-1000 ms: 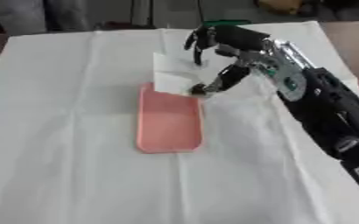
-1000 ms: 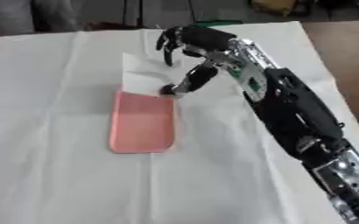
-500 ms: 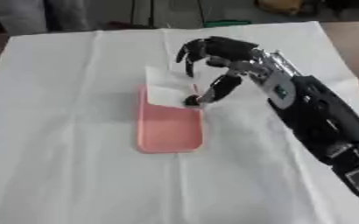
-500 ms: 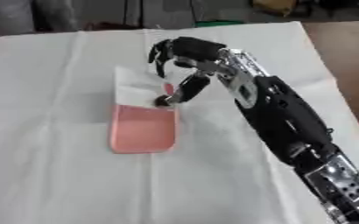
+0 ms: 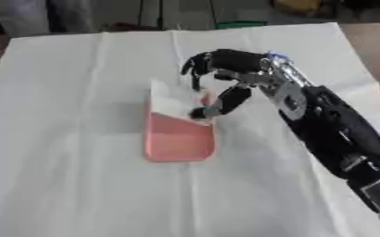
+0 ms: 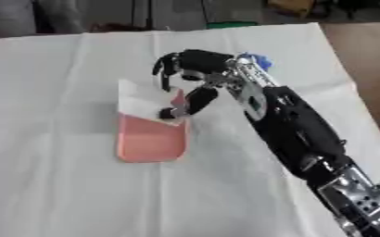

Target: Pick up objects on the table and place them in the box.

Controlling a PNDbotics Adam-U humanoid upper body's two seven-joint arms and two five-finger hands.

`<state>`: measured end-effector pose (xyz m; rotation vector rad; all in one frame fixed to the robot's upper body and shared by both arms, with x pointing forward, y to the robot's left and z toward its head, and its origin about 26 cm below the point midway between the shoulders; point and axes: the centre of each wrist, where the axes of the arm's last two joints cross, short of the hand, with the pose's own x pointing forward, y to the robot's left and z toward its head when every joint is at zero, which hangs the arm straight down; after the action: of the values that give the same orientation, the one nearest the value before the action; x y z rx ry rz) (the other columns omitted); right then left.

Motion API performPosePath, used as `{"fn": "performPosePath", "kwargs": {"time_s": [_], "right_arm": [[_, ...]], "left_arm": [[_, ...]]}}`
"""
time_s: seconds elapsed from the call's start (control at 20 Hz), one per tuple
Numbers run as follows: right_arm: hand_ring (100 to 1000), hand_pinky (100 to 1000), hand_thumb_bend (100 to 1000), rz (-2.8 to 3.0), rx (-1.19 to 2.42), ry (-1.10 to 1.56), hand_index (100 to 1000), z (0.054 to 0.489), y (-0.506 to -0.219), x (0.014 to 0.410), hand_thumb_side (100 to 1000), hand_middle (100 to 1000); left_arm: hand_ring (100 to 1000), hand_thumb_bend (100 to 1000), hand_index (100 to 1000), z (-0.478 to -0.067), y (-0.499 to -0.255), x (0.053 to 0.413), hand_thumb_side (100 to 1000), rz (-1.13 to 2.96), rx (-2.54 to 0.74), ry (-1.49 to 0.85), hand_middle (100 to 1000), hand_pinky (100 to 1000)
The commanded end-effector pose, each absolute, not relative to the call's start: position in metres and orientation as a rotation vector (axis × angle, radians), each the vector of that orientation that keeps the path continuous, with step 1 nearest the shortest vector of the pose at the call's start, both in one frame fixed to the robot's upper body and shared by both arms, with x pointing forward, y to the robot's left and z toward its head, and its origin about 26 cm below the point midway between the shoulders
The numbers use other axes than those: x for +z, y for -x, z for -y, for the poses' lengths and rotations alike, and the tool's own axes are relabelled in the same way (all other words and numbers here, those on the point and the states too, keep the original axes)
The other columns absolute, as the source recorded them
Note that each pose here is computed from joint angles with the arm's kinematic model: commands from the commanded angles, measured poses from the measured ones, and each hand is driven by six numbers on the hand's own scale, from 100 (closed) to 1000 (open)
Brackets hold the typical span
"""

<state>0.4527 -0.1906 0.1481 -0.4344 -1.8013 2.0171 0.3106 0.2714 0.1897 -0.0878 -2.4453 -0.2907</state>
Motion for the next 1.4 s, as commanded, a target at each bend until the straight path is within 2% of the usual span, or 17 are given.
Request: {"fn": "performPosePath", "kwargs": {"time_s": [0.05, 0.65, 0.9, 1.0, 1.05, 1.35, 1.4], "right_arm": [[778, 822, 616, 1.775, 2.043, 0.455, 838, 0.194, -0.454, 0.157, 645, 818], [785, 829, 625, 1.699, 2.070, 0.470, 852, 0.203, -0.454, 0.158, 658, 827], [770, 817, 619, 1.823, 1.991, 0.515, 848, 0.214, -0.448, 0.181, 657, 822], [764, 810, 596, 1.874, 1.952, 0.530, 845, 0.217, -0.444, 0.191, 663, 819], [747, 794, 543, 1.890, 1.937, 0.533, 839, 0.218, -0.442, 0.195, 671, 811], [709, 761, 509, 2.054, 1.703, 0.611, 831, 0.243, -0.425, 0.221, 663, 807], [700, 753, 467, 2.074, 1.662, 0.620, 827, 0.247, -0.422, 0.224, 670, 805]], "left_arm": [[657, 252, 790, -0.271, -0.309, 0.198, 823, 2.473, -0.311, 0.092, 678, 670], [657, 251, 790, -0.272, -0.309, 0.197, 823, 2.470, -0.310, 0.088, 678, 670], [658, 251, 790, -0.274, -0.308, 0.196, 822, 2.466, -0.309, 0.076, 678, 670], [658, 251, 790, -0.274, -0.308, 0.196, 823, 2.465, -0.308, 0.073, 678, 670], [658, 248, 790, -0.275, -0.308, 0.196, 828, 2.464, -0.308, 0.072, 678, 670], [658, 241, 790, -0.278, -0.308, 0.192, 836, 2.448, -0.305, 0.051, 678, 670], [658, 241, 790, -0.279, -0.308, 0.191, 838, 2.445, -0.304, 0.046, 678, 669]]}}
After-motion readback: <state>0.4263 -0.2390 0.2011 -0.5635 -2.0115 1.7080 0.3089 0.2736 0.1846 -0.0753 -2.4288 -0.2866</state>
